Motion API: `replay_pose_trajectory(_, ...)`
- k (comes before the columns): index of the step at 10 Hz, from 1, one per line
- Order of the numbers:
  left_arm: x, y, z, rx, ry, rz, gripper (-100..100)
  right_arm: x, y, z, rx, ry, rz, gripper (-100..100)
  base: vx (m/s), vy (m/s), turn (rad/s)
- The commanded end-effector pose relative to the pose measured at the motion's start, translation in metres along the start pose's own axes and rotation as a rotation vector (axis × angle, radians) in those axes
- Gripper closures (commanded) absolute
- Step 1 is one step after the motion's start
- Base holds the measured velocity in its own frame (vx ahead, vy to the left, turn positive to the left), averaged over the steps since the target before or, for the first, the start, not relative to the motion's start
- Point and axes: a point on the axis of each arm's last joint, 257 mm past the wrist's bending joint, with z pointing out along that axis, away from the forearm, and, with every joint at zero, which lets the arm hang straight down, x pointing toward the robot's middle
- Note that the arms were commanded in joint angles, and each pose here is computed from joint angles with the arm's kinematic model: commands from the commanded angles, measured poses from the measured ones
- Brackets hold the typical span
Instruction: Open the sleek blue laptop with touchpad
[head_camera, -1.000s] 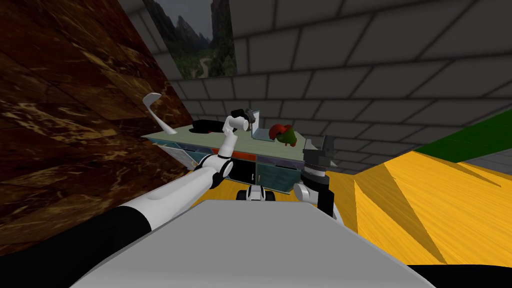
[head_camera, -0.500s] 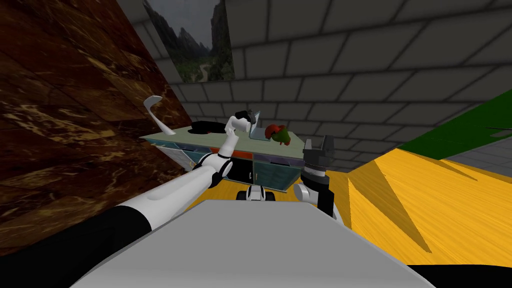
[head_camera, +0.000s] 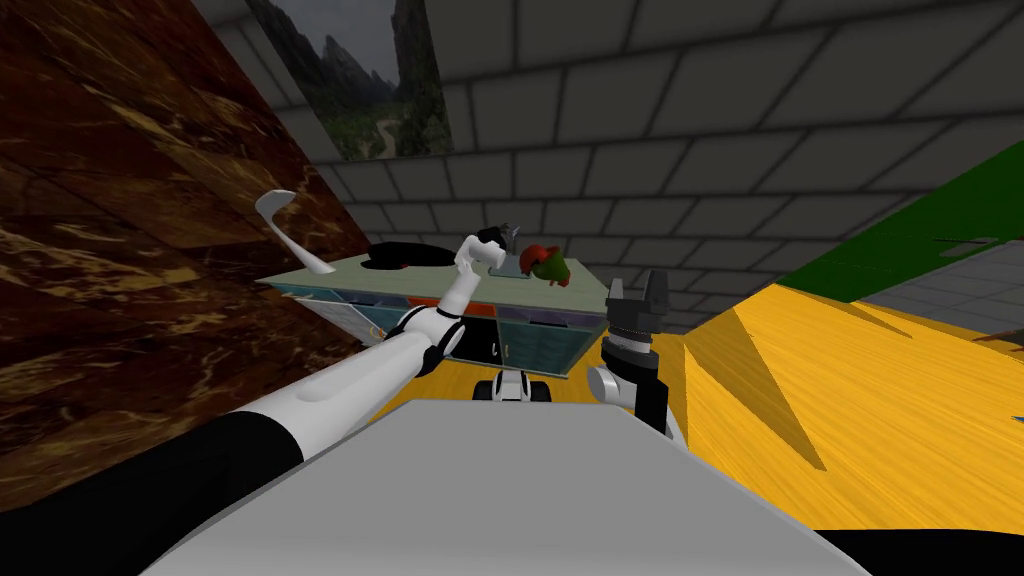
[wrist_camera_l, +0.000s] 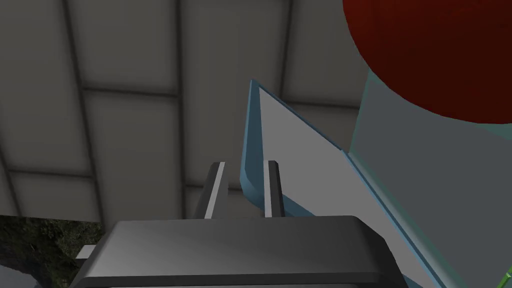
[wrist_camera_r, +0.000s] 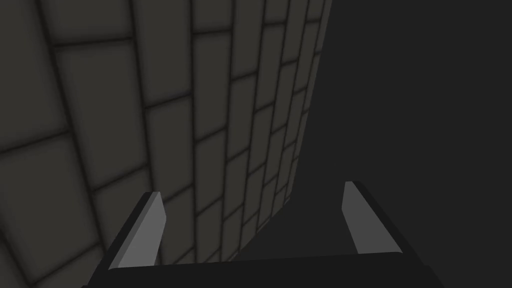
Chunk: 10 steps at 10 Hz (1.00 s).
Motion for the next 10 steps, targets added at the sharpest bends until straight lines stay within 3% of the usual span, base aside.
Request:
replay_pose_trajectory(1,-0.012,0.026,0.005,-0.026,-0.027,0.121,100,0.0,0.0,0.0,0.0,0.0,0.0,0,-0.035,-0.073,-0.038)
replay_pose_trajectory(3,-0.018,0.041,0.008,-0.041,-0.039,0.202,100,0.0,0.0,0.0,0.0,0.0,0.0,0,-0.033,-0.053,-0.022)
replay_pose_trajectory(4,-0.018,0.041,0.008,-0.041,-0.039,0.202,100,0.0,0.0,0.0,0.0,0.0,0.0,0,-0.017,-0.024,-0.004)
replay_pose_trajectory(5,-0.024,0.056,0.01,-0.057,-0.049,0.284,100,0.0,0.0,0.0,0.0,0.0,0.0,0,-0.011,-0.041,-0.048)
replay_pose_trajectory(7,-0.03,0.072,0.012,-0.073,-0.058,0.367,100,0.0,0.0,0.0,0.0,0.0,0.0,0,-0.014,-0.059,-0.043)
replay_pose_trajectory(8,-0.029,0.067,0.012,-0.067,-0.056,0.337,100,0.0,0.0,0.0,0.0,0.0,0.0,0,-0.012,-0.022,0.014)
replay_pose_trajectory(9,-0.039,0.083,0.012,-0.077,-0.067,0.426,100,0.0,0.0,0.0,0.0,0.0,0.0,0,-0.014,-0.045,-0.007)
replay_pose_trajectory(10,-0.043,0.091,0.012,-0.081,-0.071,0.467,100,0.0,0.0,0.0,0.0,0.0,0.0,0,-0.016,-0.067,-0.016)
